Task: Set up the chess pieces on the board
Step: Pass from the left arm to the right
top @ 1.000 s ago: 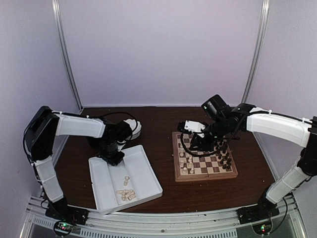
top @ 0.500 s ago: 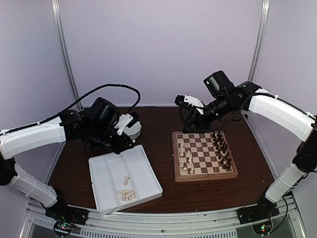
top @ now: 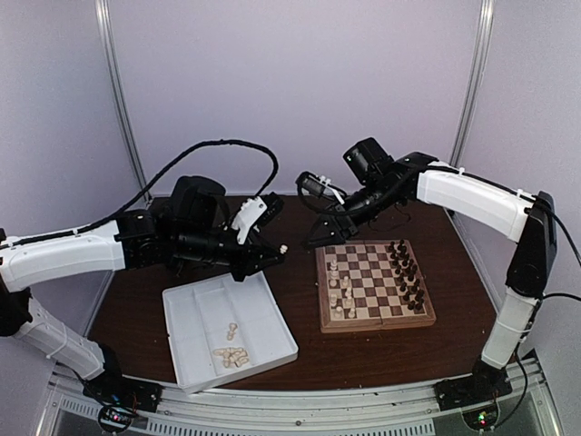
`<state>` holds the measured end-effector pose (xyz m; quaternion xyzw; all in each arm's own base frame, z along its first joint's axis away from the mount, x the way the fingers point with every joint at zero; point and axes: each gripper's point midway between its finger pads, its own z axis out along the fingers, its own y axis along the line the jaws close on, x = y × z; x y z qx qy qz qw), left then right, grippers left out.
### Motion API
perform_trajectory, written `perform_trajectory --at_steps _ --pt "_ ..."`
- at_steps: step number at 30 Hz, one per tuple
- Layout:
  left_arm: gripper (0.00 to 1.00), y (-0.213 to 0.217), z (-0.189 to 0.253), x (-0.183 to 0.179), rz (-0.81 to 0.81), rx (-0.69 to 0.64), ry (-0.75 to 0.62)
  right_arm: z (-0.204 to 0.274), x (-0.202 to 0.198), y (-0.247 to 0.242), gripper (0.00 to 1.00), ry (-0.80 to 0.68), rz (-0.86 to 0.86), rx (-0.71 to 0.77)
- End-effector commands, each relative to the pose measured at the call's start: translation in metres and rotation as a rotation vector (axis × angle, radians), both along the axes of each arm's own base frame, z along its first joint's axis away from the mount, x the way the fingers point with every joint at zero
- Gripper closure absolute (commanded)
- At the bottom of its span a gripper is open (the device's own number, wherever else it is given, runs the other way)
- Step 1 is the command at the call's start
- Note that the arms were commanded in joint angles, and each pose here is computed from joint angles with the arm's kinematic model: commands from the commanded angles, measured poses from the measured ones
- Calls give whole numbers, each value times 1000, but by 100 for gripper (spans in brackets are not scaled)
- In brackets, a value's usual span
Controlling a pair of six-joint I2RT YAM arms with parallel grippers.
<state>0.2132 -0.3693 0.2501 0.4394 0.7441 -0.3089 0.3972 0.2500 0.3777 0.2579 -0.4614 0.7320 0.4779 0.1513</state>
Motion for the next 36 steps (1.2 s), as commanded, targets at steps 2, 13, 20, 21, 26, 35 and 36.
perform_trajectory --at_steps 2,13,20,21,26,35,36 --pt "90 -14 19 -2 -44 -73 -51 29 -13 19 52 136 45 128" --pt "90 -14 20 -3 -48 -68 -55 29 -25 38 54 187 88 145" --pt "90 -14 20 -3 -49 -68 -53 22 -27 41 70 192 91 133" --pt "89 -14 19 -3 -49 -67 -52 21 -26 41 73 193 89 131" --pt "89 -12 18 -1 -35 -63 -60 20 -26 41 85 186 82 124" --pt "55 -4 5 2 -1 -19 -68 8 -3 18 91 -7 12 9" --pt "54 -2 4 2 6 -15 -70 6 4 10 91 -46 -12 -17"
